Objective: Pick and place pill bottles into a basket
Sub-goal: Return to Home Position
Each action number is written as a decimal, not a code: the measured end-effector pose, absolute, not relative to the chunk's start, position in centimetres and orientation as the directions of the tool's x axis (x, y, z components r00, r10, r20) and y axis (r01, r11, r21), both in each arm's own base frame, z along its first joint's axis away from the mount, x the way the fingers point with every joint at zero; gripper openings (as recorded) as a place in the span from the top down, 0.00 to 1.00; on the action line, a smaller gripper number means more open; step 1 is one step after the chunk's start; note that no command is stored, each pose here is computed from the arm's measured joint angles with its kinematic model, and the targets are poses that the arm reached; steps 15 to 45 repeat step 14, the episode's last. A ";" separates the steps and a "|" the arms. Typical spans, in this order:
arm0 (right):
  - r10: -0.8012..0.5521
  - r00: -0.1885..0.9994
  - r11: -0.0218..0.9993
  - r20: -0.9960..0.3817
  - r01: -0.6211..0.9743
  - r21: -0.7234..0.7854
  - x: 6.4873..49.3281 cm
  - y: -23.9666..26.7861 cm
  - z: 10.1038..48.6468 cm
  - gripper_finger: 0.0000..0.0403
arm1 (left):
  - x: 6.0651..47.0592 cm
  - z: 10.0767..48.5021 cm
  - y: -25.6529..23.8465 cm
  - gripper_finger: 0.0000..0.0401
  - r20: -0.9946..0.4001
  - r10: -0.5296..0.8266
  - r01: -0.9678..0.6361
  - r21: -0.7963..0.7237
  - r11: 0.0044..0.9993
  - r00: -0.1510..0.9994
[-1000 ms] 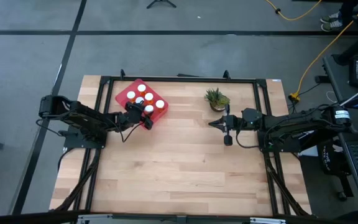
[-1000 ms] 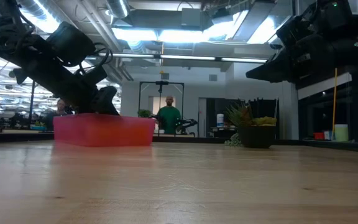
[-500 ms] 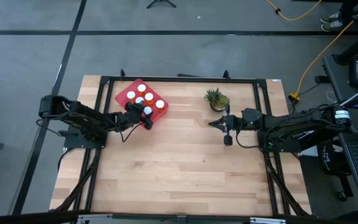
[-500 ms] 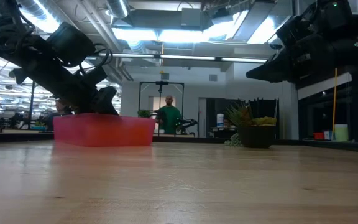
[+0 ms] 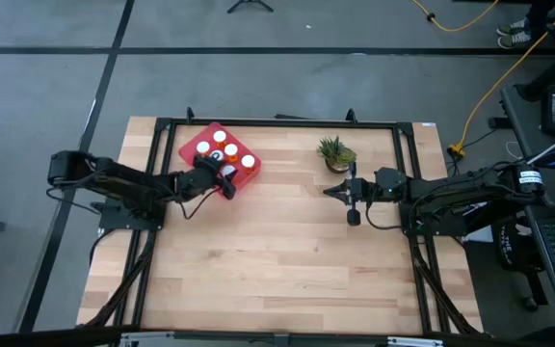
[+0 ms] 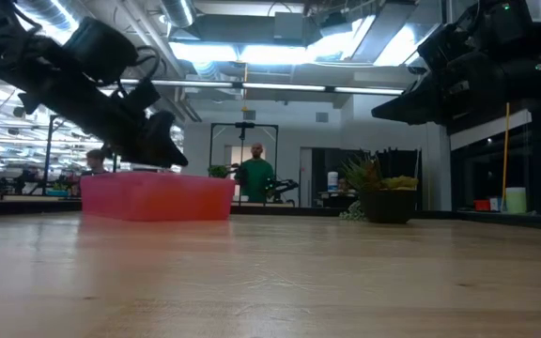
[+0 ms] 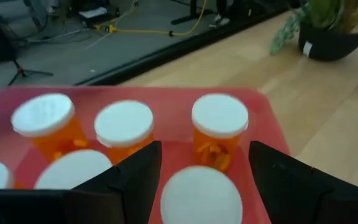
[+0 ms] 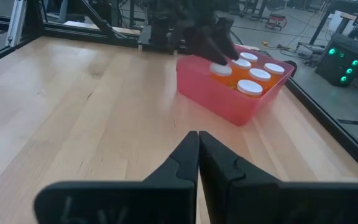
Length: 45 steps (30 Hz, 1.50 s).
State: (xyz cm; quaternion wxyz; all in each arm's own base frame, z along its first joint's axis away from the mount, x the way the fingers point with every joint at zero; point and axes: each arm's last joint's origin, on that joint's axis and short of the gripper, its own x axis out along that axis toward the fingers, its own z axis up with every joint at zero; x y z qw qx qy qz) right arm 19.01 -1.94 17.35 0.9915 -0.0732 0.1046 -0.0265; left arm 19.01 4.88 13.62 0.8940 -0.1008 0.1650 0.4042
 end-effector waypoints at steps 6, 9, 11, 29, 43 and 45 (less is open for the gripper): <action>-0.068 0.977 0.988 -0.204 0.037 -0.151 19.0 -1.9 17.4 0.96 | 18.4 15.3 4.6 0.41 -0.329 0.661 -0.713 -0.054 0.700 0.674; -0.068 0.978 0.988 -0.199 0.038 -0.153 19.0 -1.9 17.4 0.96 | 18.2 16.5 4.1 0.43 -0.284 0.608 -0.645 -0.049 0.763 0.741; -0.068 0.981 0.987 -0.182 0.040 -0.153 18.8 -1.9 17.7 0.96 | 18.0 17.3 3.8 0.46 -0.247 0.577 -0.603 -0.042 0.796 0.778; -0.069 0.988 0.989 -0.137 0.049 -0.142 18.4 -1.9 18.5 0.96 | 17.5 18.6 3.2 0.53 -0.182 0.529 -0.543 -0.033 0.839 0.829; -0.069 0.988 0.989 -0.137 0.049 -0.142 18.4 -1.9 18.5 0.96 | 17.5 18.6 3.2 0.53 -0.182 0.529 -0.543 -0.033 0.839 0.829; -0.069 0.988 0.989 -0.137 0.049 -0.142 18.4 -1.9 18.5 0.96 | 17.5 18.6 3.2 0.53 -0.182 0.529 -0.543 -0.033 0.839 0.829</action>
